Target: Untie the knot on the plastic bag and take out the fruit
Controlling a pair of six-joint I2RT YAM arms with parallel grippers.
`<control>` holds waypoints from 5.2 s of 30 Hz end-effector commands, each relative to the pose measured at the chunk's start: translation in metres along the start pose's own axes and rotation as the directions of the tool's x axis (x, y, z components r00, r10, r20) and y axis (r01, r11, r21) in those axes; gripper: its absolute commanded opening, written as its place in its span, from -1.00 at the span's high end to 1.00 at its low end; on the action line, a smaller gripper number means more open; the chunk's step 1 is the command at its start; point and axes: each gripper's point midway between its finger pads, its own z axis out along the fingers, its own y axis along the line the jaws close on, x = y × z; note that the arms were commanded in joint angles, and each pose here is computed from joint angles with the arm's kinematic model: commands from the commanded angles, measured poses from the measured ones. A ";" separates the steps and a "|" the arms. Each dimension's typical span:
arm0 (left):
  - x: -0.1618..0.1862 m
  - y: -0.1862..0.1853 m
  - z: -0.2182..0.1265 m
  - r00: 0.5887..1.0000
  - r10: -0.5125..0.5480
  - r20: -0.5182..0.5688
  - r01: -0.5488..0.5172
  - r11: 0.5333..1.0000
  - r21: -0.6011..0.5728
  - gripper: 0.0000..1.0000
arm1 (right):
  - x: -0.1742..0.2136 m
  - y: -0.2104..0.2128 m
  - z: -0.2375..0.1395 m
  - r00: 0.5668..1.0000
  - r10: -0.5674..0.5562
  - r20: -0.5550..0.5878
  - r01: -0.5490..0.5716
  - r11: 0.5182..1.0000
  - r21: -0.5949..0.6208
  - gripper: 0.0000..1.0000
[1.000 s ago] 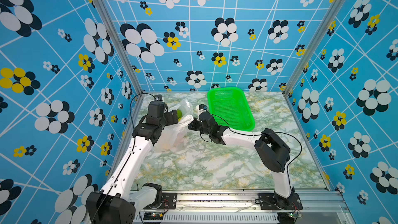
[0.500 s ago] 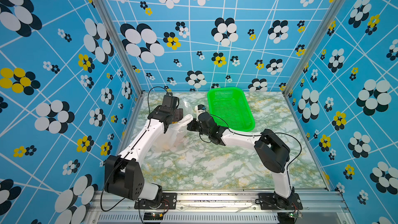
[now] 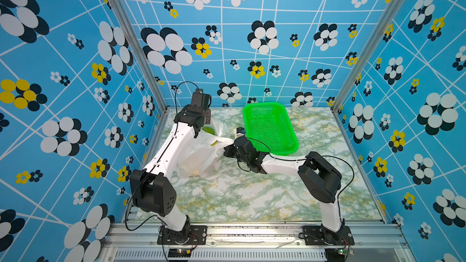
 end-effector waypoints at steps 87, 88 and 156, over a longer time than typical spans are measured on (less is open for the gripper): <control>0.097 -0.022 -0.095 0.988 0.022 0.153 -0.040 0.992 0.120 1.00 | -0.057 -0.032 -0.148 0.611 -0.715 0.338 0.392 0.645 0.656 0.22; 0.097 -0.022 -0.096 0.988 0.022 0.154 -0.042 0.991 0.125 1.00 | -0.062 -0.033 -0.149 0.620 -0.706 0.343 0.395 0.659 0.641 0.27; 0.083 -0.036 -0.087 0.982 -0.162 0.100 0.145 0.976 0.160 1.00 | -0.030 0.040 -0.277 0.671 -0.669 0.320 0.730 0.670 -0.131 -0.64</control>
